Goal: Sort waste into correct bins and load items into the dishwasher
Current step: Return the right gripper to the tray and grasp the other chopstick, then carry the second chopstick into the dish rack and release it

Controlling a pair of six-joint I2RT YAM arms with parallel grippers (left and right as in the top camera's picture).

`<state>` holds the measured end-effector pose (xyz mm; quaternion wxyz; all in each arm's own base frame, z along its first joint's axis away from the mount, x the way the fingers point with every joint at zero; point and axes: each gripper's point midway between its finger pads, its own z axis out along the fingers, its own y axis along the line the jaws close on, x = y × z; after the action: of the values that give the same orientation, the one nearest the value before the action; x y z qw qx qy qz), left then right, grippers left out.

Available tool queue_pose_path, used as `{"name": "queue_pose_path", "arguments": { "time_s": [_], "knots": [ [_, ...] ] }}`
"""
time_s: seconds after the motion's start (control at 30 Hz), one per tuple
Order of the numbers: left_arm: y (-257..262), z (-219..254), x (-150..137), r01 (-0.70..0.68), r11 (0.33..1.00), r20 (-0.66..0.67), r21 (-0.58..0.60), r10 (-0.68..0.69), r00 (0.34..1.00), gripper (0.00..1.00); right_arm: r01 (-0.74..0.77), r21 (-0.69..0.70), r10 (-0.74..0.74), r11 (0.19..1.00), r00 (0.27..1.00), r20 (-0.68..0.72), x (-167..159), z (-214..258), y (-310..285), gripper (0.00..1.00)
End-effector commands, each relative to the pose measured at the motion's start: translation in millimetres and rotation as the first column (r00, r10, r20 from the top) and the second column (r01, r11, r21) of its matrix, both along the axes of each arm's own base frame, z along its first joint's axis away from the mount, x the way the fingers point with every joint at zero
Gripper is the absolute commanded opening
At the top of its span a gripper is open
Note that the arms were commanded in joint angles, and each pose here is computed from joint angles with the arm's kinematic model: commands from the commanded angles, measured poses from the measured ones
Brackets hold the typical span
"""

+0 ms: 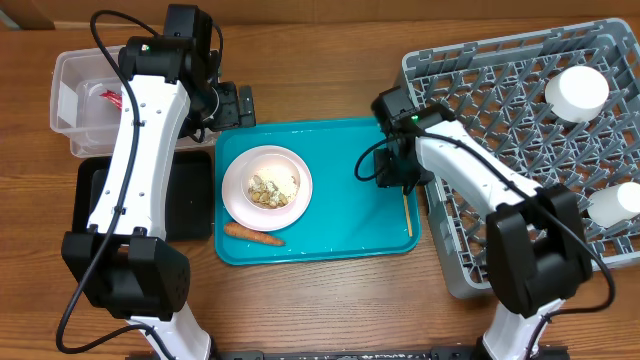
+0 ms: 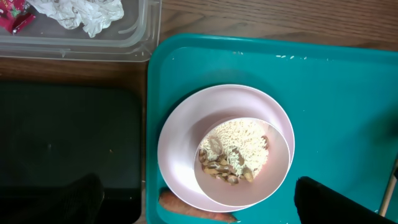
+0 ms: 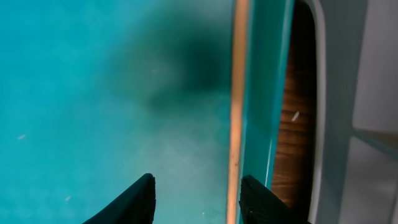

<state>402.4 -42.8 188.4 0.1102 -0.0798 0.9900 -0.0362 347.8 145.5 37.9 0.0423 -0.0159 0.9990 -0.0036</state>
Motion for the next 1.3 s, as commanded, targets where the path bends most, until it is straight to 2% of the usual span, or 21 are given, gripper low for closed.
{"name": "queue_pose_path", "arguments": {
  "time_s": [0.0, 0.53, 0.63, 0.77, 0.83, 0.93, 1.1, 1.27],
  "knots": [
    [-5.1, 3.3, 3.3, 0.007, 1.000, 0.012, -0.013, -0.007, 1.000, 1.00, 0.053, -0.032, -0.054, 0.998, 0.999, -0.007, 0.4, -9.8, -3.0, 0.46],
    [-5.2, 3.5, 4.0, 0.007, 1.000, 0.015, -0.013, -0.007, 1.000, 1.00, 0.047, -0.077, -0.056, 0.996, 0.993, -0.109, -24.0, -47.7, -12.7, 0.46],
    [-5.2, 3.5, 4.0, 0.007, 1.000, 0.015, -0.013, -0.007, 1.000, 1.00, 0.047, -0.063, -0.055, 0.997, 0.990, -0.129, -29.3, -50.2, -11.1, 0.37],
    [-5.2, 3.5, 4.0, 0.007, 1.000, 0.015, -0.013, -0.007, 1.000, 1.00, 0.048, -0.053, -0.055, 0.997, 0.990, -0.127, -28.6, -50.1, -9.3, 0.09],
    [-5.2, 3.5, 4.0, 0.007, 1.000, 0.015, -0.013, -0.007, 1.000, 1.00, 0.056, -0.047, -0.062, 0.997, 0.990, -0.127, -28.2, -50.1, -8.1, 0.04],
    [-5.2, 3.5, 4.0, 0.007, 1.000, 0.015, -0.013, -0.007, 1.000, 1.00, 0.056, -0.044, -0.061, 0.997, 0.991, -0.120, -25.8, -48.3, -6.9, 0.04],
    [-5.1, 3.3, 3.4, 0.007, 1.000, 0.012, -0.013, -0.007, 1.000, 1.00, 0.031, -0.025, -0.033, 0.999, 0.996, -0.083, -13.7, -21.7, -1.7, 0.04],
    [-5.1, 3.3, 3.3, 0.007, 1.000, 0.012, -0.013, -0.007, 1.000, 1.00, -0.048, 0.034, 0.046, 0.998, 0.996, 0.071, 11.5, 55.6, 8.7, 0.04]
  ]
}}
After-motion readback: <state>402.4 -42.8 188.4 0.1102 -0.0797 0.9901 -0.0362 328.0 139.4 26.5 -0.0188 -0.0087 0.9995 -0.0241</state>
